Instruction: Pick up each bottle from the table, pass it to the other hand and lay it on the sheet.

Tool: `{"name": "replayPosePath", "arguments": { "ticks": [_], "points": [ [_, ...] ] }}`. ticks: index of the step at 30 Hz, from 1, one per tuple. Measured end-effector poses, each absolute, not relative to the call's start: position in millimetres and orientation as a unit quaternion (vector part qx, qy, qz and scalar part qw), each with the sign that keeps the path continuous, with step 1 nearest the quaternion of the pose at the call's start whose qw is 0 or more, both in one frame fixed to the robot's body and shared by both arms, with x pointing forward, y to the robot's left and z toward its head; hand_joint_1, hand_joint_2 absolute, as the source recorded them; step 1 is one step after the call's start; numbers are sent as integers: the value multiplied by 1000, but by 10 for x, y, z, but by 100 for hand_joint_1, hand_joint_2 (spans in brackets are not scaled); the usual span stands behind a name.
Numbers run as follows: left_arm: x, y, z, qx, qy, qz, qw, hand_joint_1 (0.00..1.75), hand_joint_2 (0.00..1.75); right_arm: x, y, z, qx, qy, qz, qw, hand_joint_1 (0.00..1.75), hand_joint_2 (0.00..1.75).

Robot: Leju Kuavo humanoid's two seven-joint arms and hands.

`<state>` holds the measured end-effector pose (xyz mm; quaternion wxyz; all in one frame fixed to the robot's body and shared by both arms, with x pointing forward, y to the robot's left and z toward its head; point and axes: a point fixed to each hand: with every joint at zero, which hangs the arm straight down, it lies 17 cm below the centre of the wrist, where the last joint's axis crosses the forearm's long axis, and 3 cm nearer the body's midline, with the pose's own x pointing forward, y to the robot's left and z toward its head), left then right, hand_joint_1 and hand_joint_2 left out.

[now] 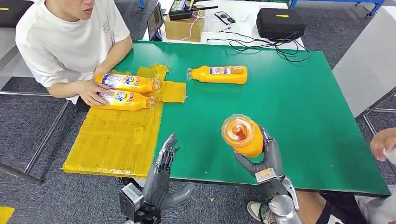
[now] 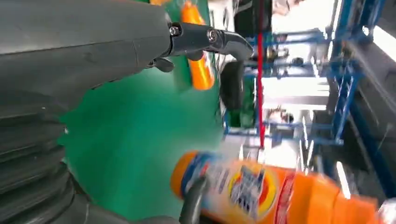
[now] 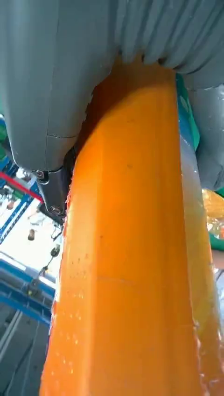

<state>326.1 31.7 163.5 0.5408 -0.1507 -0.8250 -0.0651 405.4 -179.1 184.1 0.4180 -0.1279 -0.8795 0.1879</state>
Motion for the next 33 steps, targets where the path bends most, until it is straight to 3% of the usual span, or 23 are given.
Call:
{"name": "replayPosePath", "arguments": {
  "ticks": [8,18,33],
  "points": [
    [3220,80,1545,-134,-822,-138,536,0,175,4103,-1382,2005,-143,-887,216,382,175,175],
    [3430,189,1609,-135,-819,-83,552,0,175,3821,-368,1865,-71,-887,269,367,175,175],
    [3601,366,1743,-88,-834,-47,542,0,175,3622,92,1651,-12,-875,297,383,175,175]
  ]
}}
